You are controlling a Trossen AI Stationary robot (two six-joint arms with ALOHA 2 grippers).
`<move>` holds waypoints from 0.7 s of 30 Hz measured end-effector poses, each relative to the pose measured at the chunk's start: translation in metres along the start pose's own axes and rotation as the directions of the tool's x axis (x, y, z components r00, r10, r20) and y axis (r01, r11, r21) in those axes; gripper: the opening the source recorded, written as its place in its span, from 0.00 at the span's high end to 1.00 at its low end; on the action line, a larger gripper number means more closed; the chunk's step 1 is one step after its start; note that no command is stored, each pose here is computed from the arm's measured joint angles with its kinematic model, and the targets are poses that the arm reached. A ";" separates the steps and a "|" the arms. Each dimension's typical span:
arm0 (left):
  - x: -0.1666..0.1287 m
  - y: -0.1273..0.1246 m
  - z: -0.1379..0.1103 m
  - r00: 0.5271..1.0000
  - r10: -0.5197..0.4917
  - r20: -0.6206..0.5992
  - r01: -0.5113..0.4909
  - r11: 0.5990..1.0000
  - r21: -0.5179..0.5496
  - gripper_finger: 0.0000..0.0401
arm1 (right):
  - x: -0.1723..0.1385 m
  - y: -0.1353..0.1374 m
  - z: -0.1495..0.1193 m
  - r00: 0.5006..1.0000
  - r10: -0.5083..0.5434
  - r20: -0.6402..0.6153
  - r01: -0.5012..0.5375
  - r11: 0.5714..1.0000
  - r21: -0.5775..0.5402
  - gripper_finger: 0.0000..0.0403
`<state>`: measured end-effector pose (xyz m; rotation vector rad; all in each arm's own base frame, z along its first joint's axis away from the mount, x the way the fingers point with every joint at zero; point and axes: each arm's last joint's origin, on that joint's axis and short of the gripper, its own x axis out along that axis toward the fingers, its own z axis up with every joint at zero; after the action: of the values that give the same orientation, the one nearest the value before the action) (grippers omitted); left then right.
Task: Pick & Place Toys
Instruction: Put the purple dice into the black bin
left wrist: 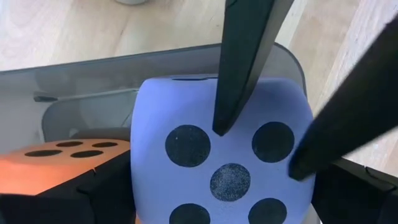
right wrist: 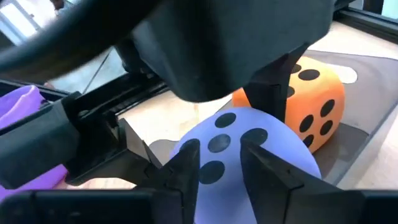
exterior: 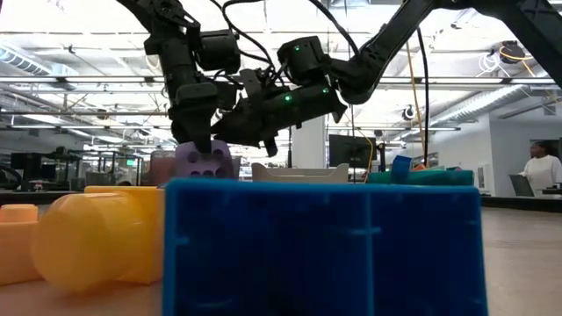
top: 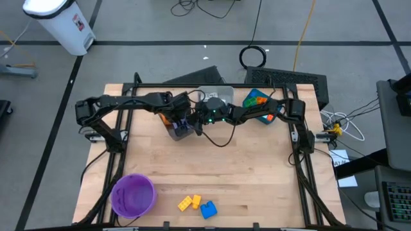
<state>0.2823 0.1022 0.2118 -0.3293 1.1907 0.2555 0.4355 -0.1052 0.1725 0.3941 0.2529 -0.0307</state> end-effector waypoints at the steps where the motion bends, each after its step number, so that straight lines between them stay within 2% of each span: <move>1: 0.000 0.000 0.000 1.000 0.002 0.000 -0.002 1.000 -0.003 0.03 | 0.000 0.000 -0.001 1.000 -0.001 -0.006 0.001 1.000 0.001 0.75; 12: -0.001 -0.002 -0.002 1.000 0.011 -0.009 -0.011 1.000 -0.014 0.03 | 0.004 -0.007 -0.015 0.996 0.020 -0.086 -0.018 1.000 0.024 0.98; 16: -0.002 -0.004 -0.002 1.000 0.012 -0.010 -0.012 1.000 -0.026 0.03 | 0.004 -0.008 -0.016 0.994 0.043 -0.103 -0.038 0.998 0.057 0.99; 21: -0.002 -0.004 -0.001 1.000 0.006 -0.002 -0.006 0.999 -0.046 0.03 | 0.004 -0.009 -0.016 0.994 0.041 -0.100 -0.037 0.999 0.038 0.99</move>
<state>0.2818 0.0982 0.2133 -0.3670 1.1895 0.2880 0.4348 -0.1070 0.1541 0.4373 0.3450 0.0234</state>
